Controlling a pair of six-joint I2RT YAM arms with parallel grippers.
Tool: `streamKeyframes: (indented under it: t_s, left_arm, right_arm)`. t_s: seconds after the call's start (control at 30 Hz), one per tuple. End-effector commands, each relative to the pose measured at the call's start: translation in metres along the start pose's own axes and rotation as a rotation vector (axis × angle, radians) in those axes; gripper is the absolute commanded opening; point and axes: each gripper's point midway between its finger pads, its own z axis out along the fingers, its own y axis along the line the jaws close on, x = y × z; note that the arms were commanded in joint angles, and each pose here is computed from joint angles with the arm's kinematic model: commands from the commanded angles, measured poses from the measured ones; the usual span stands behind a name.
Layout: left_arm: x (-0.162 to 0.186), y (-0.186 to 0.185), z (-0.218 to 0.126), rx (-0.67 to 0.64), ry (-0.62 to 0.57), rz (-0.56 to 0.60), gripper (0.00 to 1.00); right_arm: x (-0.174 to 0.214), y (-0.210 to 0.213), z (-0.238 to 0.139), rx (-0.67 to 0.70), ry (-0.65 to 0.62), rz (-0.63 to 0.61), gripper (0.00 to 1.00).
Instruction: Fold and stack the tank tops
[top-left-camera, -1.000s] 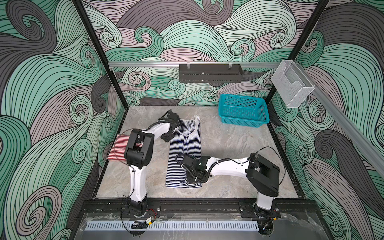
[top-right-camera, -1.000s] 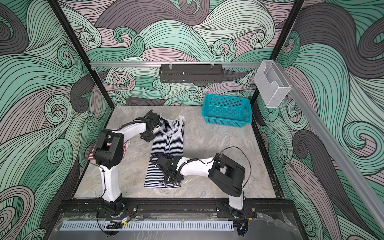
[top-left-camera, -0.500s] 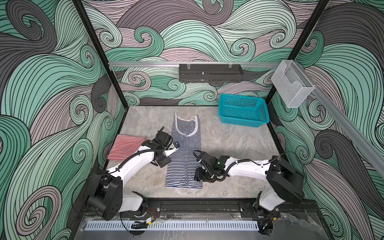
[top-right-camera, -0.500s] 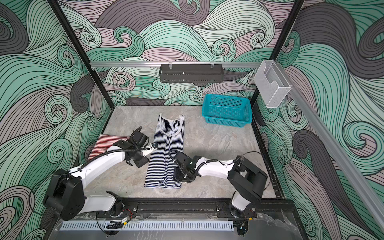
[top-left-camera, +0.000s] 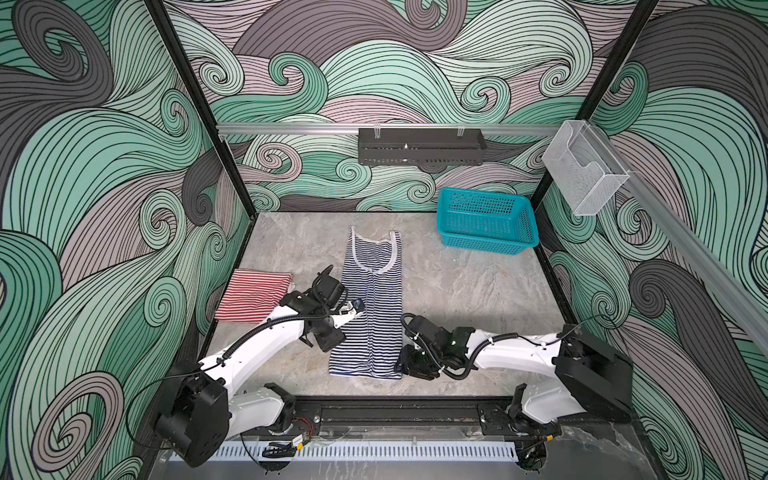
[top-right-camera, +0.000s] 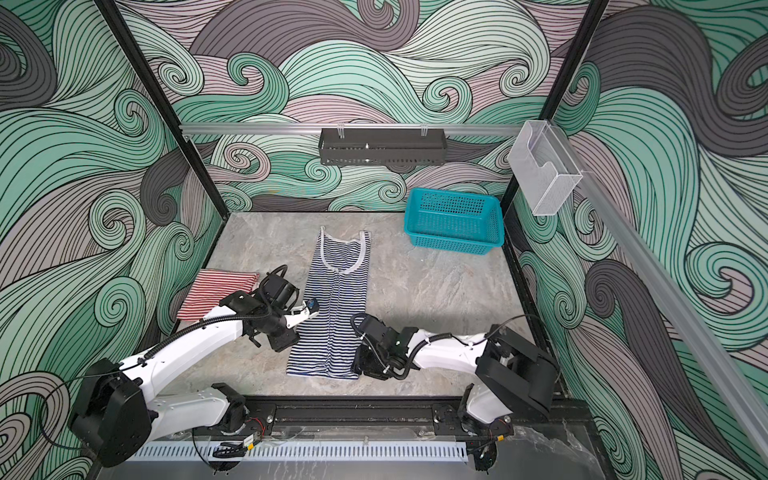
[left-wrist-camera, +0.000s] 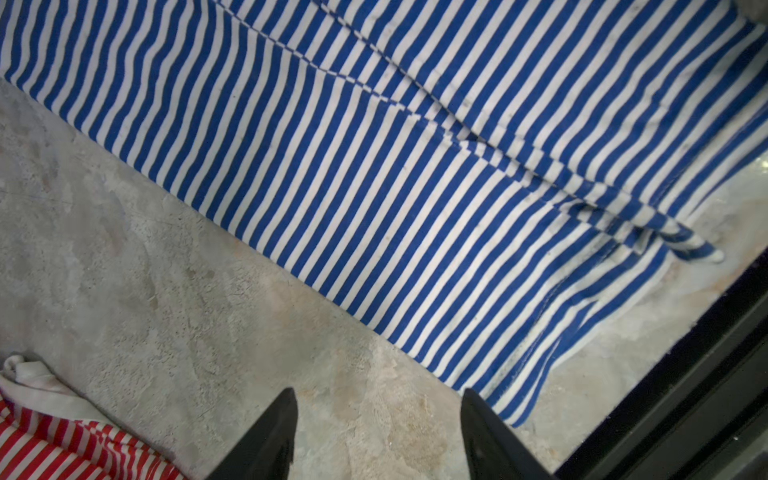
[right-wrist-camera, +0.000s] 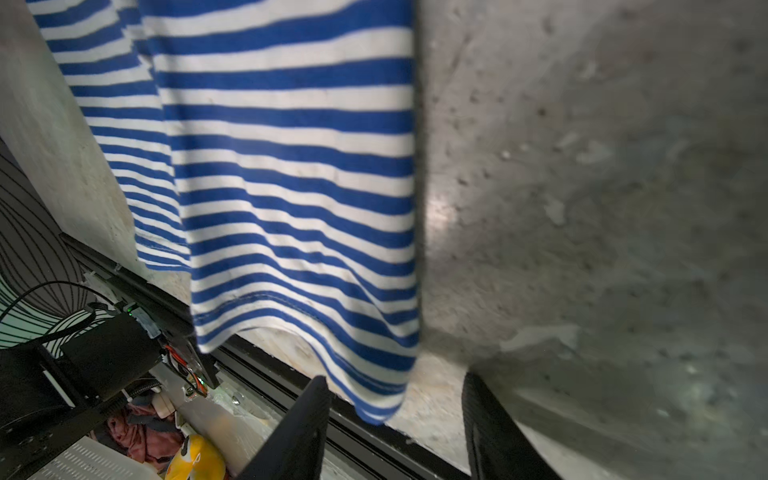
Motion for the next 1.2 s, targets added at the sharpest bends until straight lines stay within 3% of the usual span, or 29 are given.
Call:
streamKeyframes:
  t_s: [0.0, 0.43, 0.73, 1.17]
  left_arm:
    - [0.005, -0.015, 0.0, 0.056, 0.014, 0.004, 0.66]
    - [0.011, -0.02, 0.003, 0.036, 0.034, 0.022, 0.66]
    - [0.015, -0.023, 0.003, 0.043, 0.042, 0.033, 0.66]
    - [0.012, -0.056, 0.012, 0.127, 0.09, 0.22, 0.67]
  right_arm:
    - [0.004, -0.023, -0.002, 0.069, -0.021, 0.083, 0.53]
    - [0.008, -0.026, 0.03, 0.052, 0.019, 0.2, 0.43]
    - [0.009, -0.033, 0.021, 0.07, 0.005, 0.202, 0.25]
    - [-0.005, -0.027, 0.01, 0.053, -0.019, 0.164, 0.03]
